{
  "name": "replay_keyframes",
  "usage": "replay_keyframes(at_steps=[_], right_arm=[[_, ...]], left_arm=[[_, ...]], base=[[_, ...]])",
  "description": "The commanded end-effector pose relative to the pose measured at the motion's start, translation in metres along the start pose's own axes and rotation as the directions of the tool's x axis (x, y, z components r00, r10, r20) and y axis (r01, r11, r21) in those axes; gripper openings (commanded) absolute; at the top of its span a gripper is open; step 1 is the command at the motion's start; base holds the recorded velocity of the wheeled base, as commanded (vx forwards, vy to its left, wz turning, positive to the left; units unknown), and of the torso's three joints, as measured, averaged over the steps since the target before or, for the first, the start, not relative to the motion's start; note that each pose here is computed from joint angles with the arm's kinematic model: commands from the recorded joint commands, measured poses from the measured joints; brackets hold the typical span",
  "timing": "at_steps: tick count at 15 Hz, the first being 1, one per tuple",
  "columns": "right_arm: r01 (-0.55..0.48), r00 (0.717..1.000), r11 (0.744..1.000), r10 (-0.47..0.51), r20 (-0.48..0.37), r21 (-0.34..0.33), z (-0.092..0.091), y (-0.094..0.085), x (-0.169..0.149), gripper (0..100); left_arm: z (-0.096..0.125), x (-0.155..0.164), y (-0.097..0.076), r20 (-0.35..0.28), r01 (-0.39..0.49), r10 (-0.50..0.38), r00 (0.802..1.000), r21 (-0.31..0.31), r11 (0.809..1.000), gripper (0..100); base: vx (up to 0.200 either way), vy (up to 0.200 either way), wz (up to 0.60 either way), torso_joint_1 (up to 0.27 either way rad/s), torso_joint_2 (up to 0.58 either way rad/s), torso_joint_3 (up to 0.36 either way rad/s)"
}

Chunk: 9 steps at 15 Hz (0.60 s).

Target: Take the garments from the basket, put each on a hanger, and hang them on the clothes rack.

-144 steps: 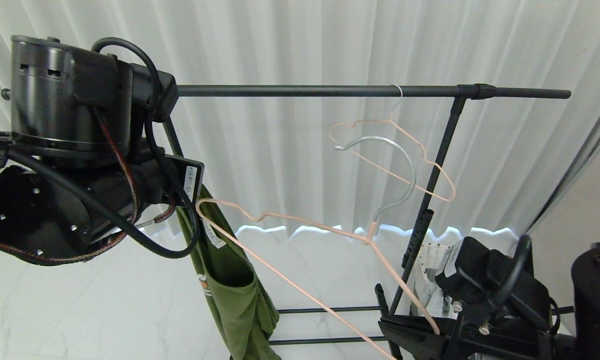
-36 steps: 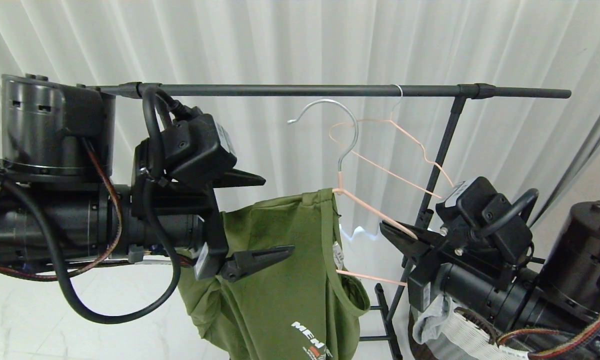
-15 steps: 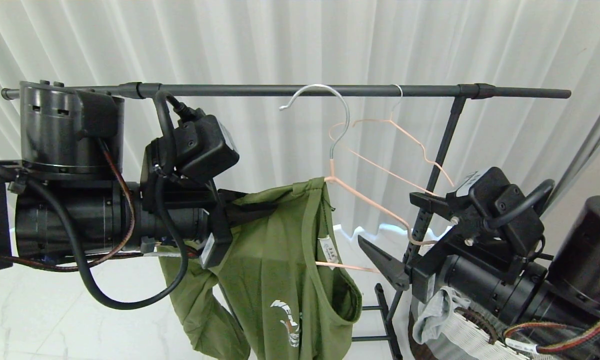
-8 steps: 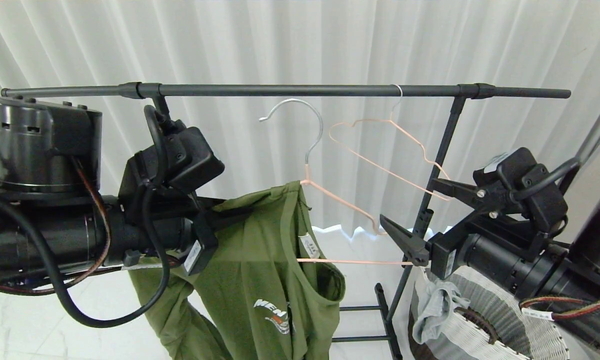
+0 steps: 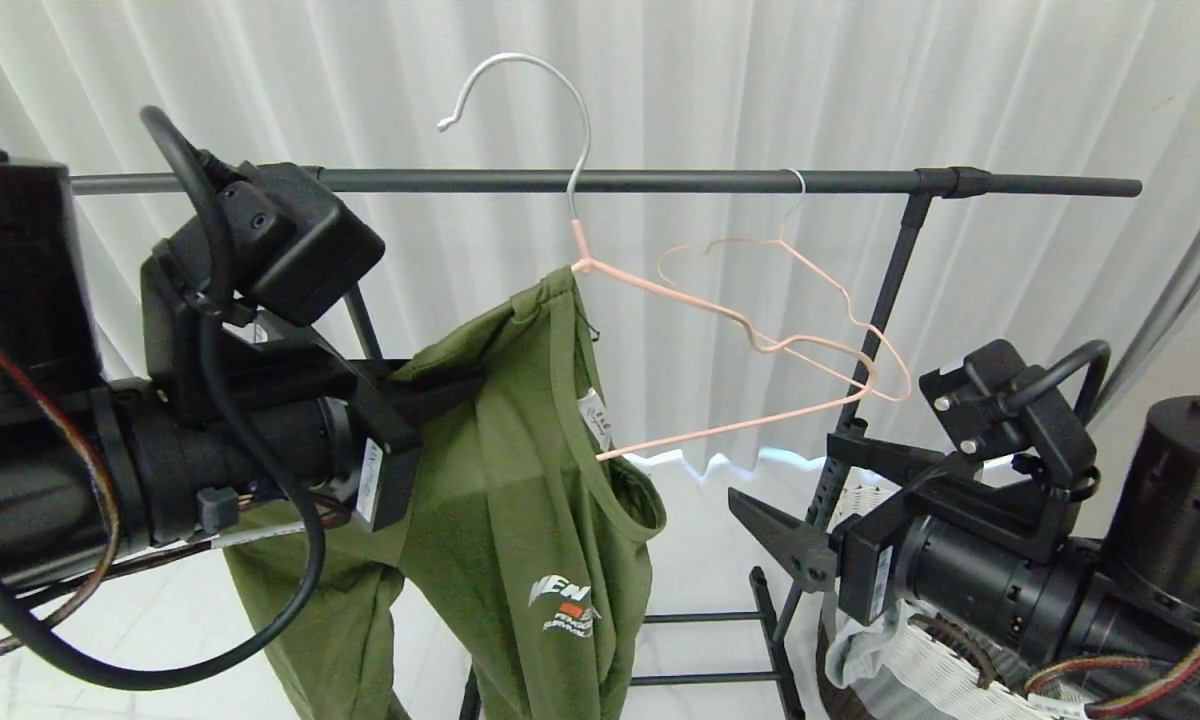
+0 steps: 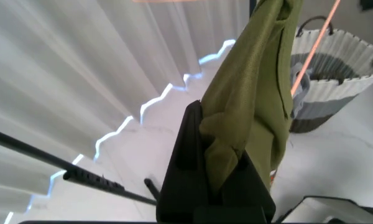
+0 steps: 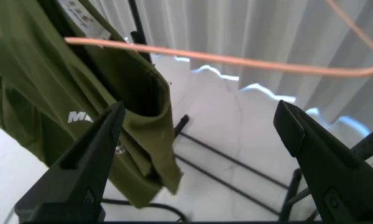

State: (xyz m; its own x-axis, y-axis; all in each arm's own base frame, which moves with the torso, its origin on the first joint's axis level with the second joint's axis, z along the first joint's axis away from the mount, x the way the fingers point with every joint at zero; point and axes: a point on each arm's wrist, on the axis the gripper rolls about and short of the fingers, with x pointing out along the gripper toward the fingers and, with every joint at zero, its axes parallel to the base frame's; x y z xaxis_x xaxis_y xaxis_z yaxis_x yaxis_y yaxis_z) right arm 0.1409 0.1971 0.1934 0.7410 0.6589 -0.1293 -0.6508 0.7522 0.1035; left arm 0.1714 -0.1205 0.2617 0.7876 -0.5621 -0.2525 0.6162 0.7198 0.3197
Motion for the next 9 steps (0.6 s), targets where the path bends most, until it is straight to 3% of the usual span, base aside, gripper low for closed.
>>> replay_keyframes(at_steps=[1,4,9], right_arm=[[0.005,0.999,0.999,-0.003,-0.04,0.041,-0.009,0.003,0.012,100],[0.015,0.996,0.998,-0.01,-0.094,0.056,-0.025,0.007,0.027,100],[0.014,0.999,0.997,-0.01,-0.053,0.071,-0.026,0.016,0.056,100]], left_arm=[[0.004,-0.008,0.001,0.029,-0.007,0.007,1.0,0.001,1.0,0],[0.007,-0.008,0.001,0.059,-0.016,0.016,0.998,0.003,1.0,0],[0.011,-0.011,-0.003,0.08,0.004,-0.005,0.997,0.019,1.0,0]], base=[[0.0,0.0,0.0,0.0,0.0,0.0],[0.0,0.0,0.0,0.0,0.0,0.0],[0.0,0.0,0.0,0.0,0.0,0.0]])
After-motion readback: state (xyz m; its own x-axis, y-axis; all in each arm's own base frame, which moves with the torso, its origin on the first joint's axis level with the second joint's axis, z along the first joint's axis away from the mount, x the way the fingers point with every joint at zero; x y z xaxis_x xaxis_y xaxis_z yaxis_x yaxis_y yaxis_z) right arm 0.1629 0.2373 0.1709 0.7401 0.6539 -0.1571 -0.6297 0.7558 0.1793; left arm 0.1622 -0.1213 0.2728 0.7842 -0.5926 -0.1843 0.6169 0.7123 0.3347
